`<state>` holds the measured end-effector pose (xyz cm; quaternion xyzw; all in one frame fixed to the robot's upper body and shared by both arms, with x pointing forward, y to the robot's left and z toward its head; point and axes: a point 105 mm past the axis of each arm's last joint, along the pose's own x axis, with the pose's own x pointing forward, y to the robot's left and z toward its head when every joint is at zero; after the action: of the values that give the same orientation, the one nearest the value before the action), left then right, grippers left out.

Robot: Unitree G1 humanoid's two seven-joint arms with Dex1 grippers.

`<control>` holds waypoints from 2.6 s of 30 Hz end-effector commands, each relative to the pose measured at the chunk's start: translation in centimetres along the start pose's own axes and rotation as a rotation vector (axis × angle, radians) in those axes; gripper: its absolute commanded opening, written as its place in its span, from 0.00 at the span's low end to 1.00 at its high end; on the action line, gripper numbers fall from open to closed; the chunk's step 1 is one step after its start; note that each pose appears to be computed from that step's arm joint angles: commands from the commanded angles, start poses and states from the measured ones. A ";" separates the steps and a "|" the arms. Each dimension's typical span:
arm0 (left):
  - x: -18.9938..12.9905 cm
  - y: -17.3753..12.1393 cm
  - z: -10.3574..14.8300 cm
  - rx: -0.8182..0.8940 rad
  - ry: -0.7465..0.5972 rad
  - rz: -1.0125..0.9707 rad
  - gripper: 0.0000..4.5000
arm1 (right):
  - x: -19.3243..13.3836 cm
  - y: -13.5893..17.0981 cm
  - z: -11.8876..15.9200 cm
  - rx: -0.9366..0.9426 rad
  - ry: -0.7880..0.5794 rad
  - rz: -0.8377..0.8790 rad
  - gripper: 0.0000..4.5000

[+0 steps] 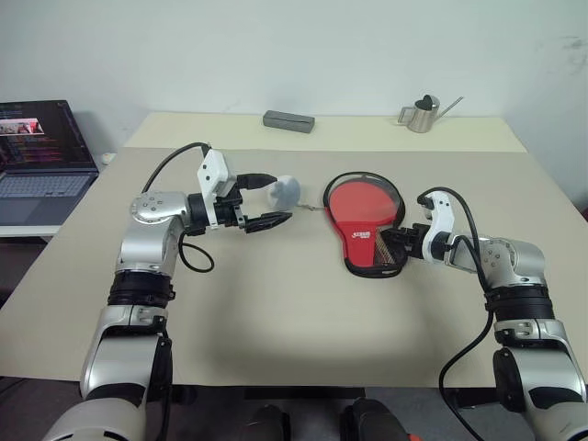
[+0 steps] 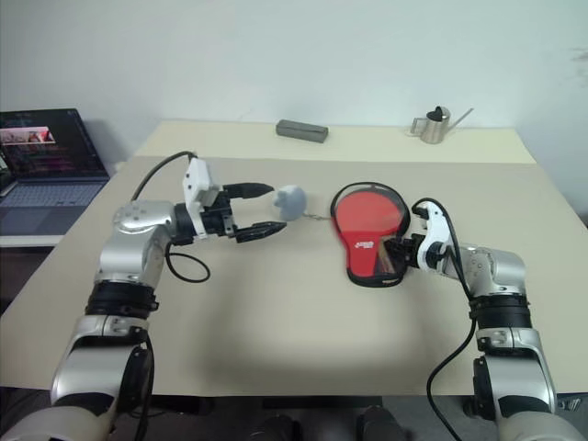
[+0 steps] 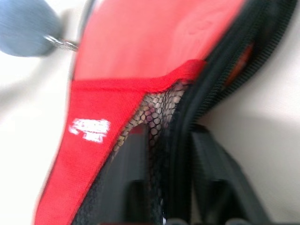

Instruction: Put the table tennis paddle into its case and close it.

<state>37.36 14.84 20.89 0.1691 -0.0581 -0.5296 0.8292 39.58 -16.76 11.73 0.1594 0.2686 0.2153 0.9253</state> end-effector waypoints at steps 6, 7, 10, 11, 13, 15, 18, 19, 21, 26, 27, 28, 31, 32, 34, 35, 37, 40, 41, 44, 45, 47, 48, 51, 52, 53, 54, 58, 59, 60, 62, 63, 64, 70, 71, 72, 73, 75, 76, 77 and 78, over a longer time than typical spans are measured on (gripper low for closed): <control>-2.0 -0.2 0.9 0.018 0.003 0.006 1.00 | -0.3 -0.2 -0.2 0.035 0.006 -0.019 0.01; -2.2 -0.3 0.8 0.015 0.006 0.004 1.00 | -0.3 -0.2 -0.3 0.038 0.008 -0.021 0.01; -2.8 -1.4 0.5 -0.005 0.021 -0.030 1.00 | -0.5 -0.1 -0.7 0.041 0.014 -0.028 0.01; -3.0 -1.6 0.5 -0.012 0.024 -0.037 1.00 | -0.5 0.0 -0.8 0.042 0.015 -0.030 0.01; -3.3 -2.2 0.3 -0.025 0.033 -0.048 1.00 | -0.6 0.2 -1.1 0.043 0.017 -0.032 0.01; -3.6 -2.7 0.0 -0.037 0.046 -0.062 1.00 | -0.8 0.6 -1.4 0.043 0.020 -0.034 0.01; -3.9 -3.7 -0.3 -0.055 0.059 -0.086 1.00 | -1.0 1.1 -1.8 0.063 0.014 -0.048 0.01; -3.9 -4.0 -0.4 -0.062 0.061 -0.096 1.00 | -1.2 1.2 -1.9 0.075 0.013 -0.055 0.01; -3.8 -4.5 -0.4 -0.073 0.058 -0.107 1.00 | -1.4 1.6 -2.3 0.077 0.015 -0.060 0.01; -3.6 -6.0 -0.3 -0.095 0.053 -0.162 1.00 | -2.3 2.4 -3.1 0.092 0.022 -0.065 0.01; -3.8 -6.4 -0.4 -0.096 0.064 -0.182 1.00 | -2.4 2.8 -3.5 0.108 0.027 -0.056 0.01; -4.0 -6.6 -0.5 -0.098 0.078 -0.204 1.00 | -2.6 3.2 -3.8 0.119 0.032 -0.048 0.01; -4.5 -7.2 -0.7 -0.104 0.106 -0.253 1.00 | -3.0 4.0 -4.5 0.138 0.045 -0.036 0.01; -4.7 -7.5 -0.7 -0.103 0.116 -0.273 1.00 | -3.2 4.1 -4.7 0.142 0.051 -0.033 0.01; -5.0 -8.2 -0.8 -0.108 0.136 -0.324 1.00 | -3.6 4.5 -5.3 0.149 0.068 -0.025 0.01; -5.1 -8.4 -0.9 -0.111 0.142 -0.337 1.00 | -3.7 4.7 -5.5 0.151 0.074 -0.023 0.01; -5.5 -8.9 -1.2 -0.111 0.166 -0.373 1.00 | -4.0 4.9 -6.4 0.138 0.093 -0.016 0.01; -5.6 -8.7 -1.2 -0.105 0.173 -0.378 1.00 | -4.7 4.9 -7.8 0.120 0.118 -0.013 0.01; -5.6 -8.7 -1.2 -0.102 0.173 -0.378 1.00 | -4.9 4.9 -8.2 0.117 0.124 -0.016 0.01; -5.4 -9.1 -1.2 -0.100 0.170 -0.402 1.00 | -5.4 4.7 -9.2 0.105 0.143 -0.023 0.01; -5.4 -9.2 -1.2 -0.100 0.169 -0.411 1.00 | -5.5 4.6 -9.4 0.105 0.147 -0.026 0.01; -5.3 -9.6 -1.2 -0.103 0.168 -0.436 1.00 | -5.9 4.5 -9.9 0.100 0.153 -0.034 0.01; -5.2 -9.9 -1.2 -0.108 0.167 -0.448 1.00 | -6.1 4.4 -10.0 0.098 0.154 -0.035 0.01; -5.1 -10.6 -1.3 -0.120 0.164 -0.481 1.00 | -7.0 4.1 -10.6 0.091 0.157 -0.041 0.01; -5.1 -10.9 -1.3 -0.121 0.163 -0.489 1.00 | -7.2 4.1 -10.8 0.090 0.160 -0.041 0.01; -5.1 -11.0 -1.3 -0.122 0.162 -0.494 1.00 | -7.5 4.1 -11.0 0.089 0.162 -0.039 0.01; -5.1 -11.1 -1.3 -0.119 0.160 -0.498 1.00 | -7.7 4.1 -11.2 0.086 0.165 -0.037 0.01; -5.1 -11.4 -1.1 -0.121 0.160 -0.535 1.00 | -8.4 4.6 -11.8 0.073 0.176 -0.017 0.01; -5.0 -11.5 -0.9 -0.120 0.158 -0.543 1.00 | -8.5 4.7 -11.9 0.070 0.178 -0.012 0.01; -4.9 -11.5 -0.8 -0.122 0.156 -0.552 1.00 | -8.7 4.8 -12.0 0.066 0.180 -0.006 0.01; -4.7 -11.7 -0.5 -0.121 0.155 -0.567 1.00 | -9.1 5.0 -12.2 0.055 0.187 0.004 0.01; -4.5 -11.8 -0.4 -0.125 0.152 -0.577 1.00 | -9.2 5.1 -12.3 0.053 0.190 0.006 0.01; -4.4 -12.0 -0.3 -0.127 0.150 -0.588 1.00 | -9.4 5.1 -12.5 0.054 0.193 0.008 0.01; -3.6 -12.9 0.1 -0.137 0.139 -0.646 1.00 | -10.1 5.3 -13.4 0.054 0.223 0.010 0.01; -3.5 -12.9 0.1 -0.137 0.137 -0.649 1.00 | -10.2 5.4 -13.5 0.054 0.224 0.011 0.01; -3.4 -12.9 0.2 -0.136 0.136 -0.654 1.00 | -10.3 5.5 -13.6 0.056 0.225 0.012 0.01; -3.3 -12.9 0.2 -0.136 0.135 -0.656 1.00 | -10.4 5.6 -13.7 0.057 0.225 0.013 0.01; -3.2 -12.9 0.3 -0.137 0.134 -0.660 1.00 | -10.6 5.7 -13.8 0.062 0.224 0.011 0.01; -3.1 -12.9 0.3 -0.137 0.134 -0.661 1.00 | -10.7 5.7 -13.9 0.063 0.224 0.010 0.01; -3.0 -12.9 0.3 -0.137 0.134 -0.663 1.00 | -10.8 5.8 -13.9 0.067 0.223 0.009 0.01; -3.0 -12.9 0.4 -0.137 0.133 -0.664 1.00 | -10.9 5.8 -14.0 0.071 0.221 0.006 0.01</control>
<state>25.64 12.97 16.34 0.1548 0.1011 -0.7393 0.6475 22.97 -15.04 8.47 0.1759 0.3440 0.2126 0.8975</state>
